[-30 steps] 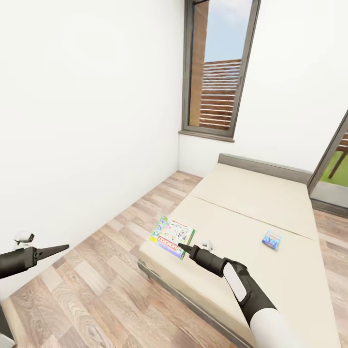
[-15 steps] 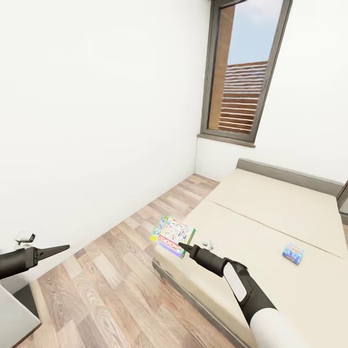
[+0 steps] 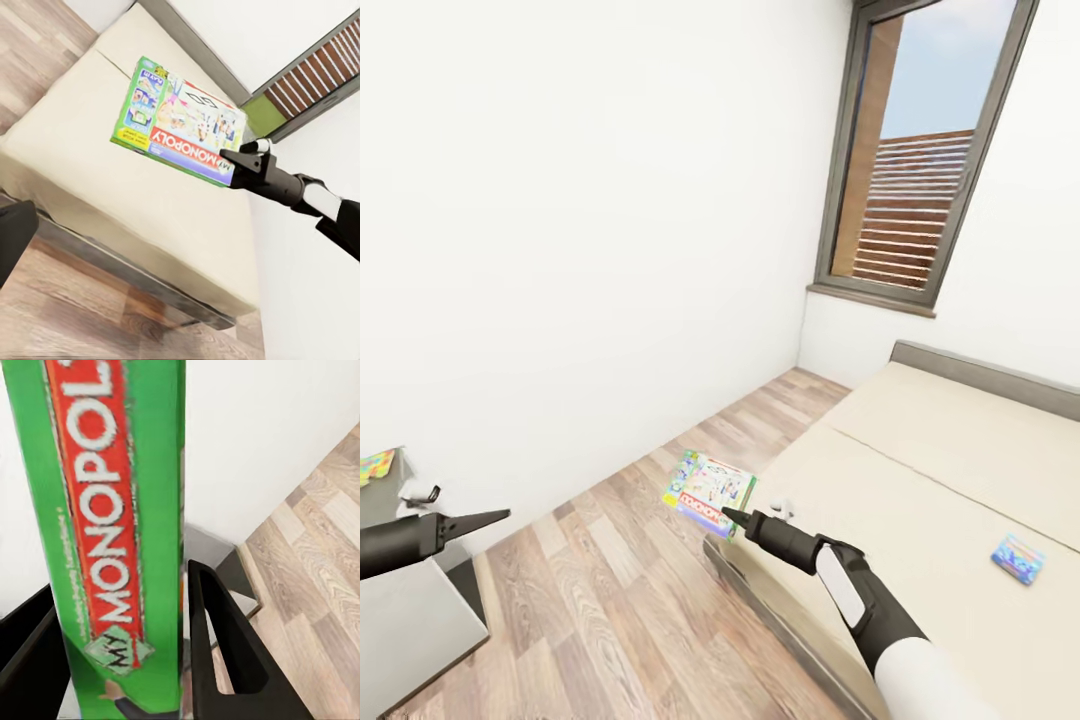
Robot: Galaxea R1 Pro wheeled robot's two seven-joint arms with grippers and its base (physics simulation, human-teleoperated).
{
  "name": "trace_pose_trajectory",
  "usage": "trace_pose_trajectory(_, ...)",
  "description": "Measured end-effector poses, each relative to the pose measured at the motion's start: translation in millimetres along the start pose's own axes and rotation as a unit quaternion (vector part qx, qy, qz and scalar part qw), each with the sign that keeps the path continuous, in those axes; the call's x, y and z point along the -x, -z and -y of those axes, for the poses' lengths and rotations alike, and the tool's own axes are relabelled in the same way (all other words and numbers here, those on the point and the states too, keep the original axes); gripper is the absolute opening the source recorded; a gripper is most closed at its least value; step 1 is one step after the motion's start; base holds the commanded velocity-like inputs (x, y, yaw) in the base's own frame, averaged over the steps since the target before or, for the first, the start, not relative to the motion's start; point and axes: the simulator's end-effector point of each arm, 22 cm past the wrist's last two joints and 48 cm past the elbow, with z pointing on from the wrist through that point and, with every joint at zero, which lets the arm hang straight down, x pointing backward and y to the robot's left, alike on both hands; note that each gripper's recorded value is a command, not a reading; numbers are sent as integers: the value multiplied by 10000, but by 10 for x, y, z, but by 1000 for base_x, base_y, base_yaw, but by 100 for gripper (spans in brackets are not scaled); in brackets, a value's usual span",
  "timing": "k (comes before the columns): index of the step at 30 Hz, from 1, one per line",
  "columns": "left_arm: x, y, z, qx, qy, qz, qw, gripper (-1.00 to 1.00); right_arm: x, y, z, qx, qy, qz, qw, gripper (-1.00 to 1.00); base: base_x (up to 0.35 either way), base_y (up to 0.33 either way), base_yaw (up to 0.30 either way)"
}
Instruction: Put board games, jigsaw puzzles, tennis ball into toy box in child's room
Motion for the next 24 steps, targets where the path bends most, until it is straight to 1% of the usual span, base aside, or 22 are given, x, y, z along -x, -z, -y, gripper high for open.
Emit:
trace_pose_trajectory(9, 11, 30, 93, -23, -34, -21, 10000, 100, 39, 68, -61, -17, 87, 27, 10000, -100, 0, 0, 255)
trace_pose_trajectory(24, 37, 51, 143, -43, -87, 8, 10000, 100, 87, 88, -118, 11, 151, 62, 9999, -100, 0, 0, 254)
